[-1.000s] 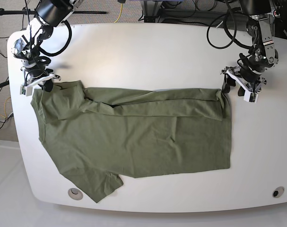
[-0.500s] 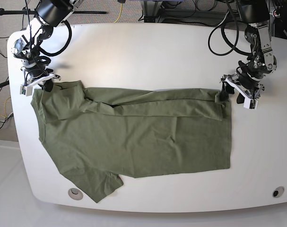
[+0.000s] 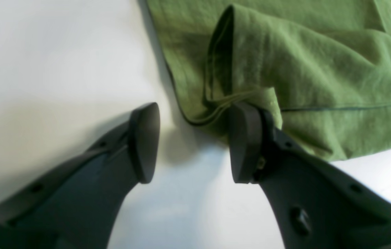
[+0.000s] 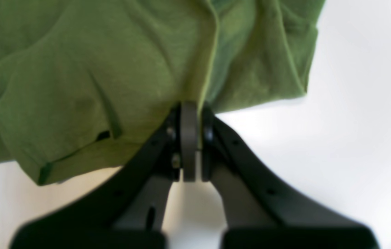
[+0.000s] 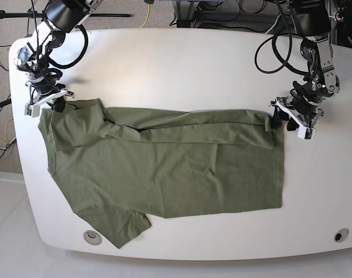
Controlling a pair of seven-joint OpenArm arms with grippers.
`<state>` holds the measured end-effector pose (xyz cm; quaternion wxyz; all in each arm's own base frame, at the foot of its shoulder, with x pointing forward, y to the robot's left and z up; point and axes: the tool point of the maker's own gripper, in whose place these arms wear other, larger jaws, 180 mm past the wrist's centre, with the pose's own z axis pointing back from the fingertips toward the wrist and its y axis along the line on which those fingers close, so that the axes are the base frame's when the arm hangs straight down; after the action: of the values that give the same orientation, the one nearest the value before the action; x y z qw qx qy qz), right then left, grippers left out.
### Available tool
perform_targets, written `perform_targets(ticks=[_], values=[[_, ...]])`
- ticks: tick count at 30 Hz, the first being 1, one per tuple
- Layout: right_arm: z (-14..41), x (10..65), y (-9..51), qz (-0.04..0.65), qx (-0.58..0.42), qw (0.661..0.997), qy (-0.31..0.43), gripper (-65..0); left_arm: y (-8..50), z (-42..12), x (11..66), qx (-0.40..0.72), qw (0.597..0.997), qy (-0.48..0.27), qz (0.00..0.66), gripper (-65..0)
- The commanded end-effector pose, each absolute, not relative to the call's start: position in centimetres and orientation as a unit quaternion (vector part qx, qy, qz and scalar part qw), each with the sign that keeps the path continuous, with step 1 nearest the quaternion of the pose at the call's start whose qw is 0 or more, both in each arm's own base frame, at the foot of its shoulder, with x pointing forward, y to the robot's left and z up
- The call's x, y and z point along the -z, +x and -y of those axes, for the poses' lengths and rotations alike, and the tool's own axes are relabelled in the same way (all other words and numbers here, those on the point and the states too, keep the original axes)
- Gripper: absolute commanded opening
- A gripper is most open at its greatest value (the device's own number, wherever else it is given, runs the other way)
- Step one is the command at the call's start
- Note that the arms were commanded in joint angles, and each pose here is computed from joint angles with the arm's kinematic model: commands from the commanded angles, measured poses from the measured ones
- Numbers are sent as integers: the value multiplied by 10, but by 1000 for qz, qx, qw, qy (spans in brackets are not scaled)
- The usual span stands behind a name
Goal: Fold the T-shirt properly
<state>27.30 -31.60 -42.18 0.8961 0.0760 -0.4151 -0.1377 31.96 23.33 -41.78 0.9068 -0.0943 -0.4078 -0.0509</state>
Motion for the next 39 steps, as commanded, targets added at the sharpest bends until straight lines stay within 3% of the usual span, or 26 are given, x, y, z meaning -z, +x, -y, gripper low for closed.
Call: perform_targets(ticks=[1, 6, 14, 20, 26, 31, 36, 39], values=[[324, 410, 280, 432, 130, 890, 68, -650, 308, -238, 425, 62, 921, -79, 378, -318], [324, 409, 280, 433, 129, 890, 68, -650, 301, -240, 433, 59, 926, -79, 364, -289], [324, 410, 279, 432, 129, 890, 68, -650, 298, -245, 438, 49, 928, -82, 360, -319], [323, 407, 281, 436, 128, 888, 68, -650, 305, -244, 437, 47, 923, -84, 372, -515], [325, 407, 280, 438, 130, 887, 66, -650, 312, -242, 433, 49, 918, -81, 385, -613], [325, 407, 280, 438, 129, 887, 66, -650, 317, -241, 430, 50, 915, -81, 392, -650], [325, 406, 280, 439, 129, 887, 66, -650, 320, -240, 426, 50, 912, -85, 398, -650], [324, 410, 278, 432, 131, 889, 68, -650, 319, -239, 424, 52, 910, -88, 402, -530]])
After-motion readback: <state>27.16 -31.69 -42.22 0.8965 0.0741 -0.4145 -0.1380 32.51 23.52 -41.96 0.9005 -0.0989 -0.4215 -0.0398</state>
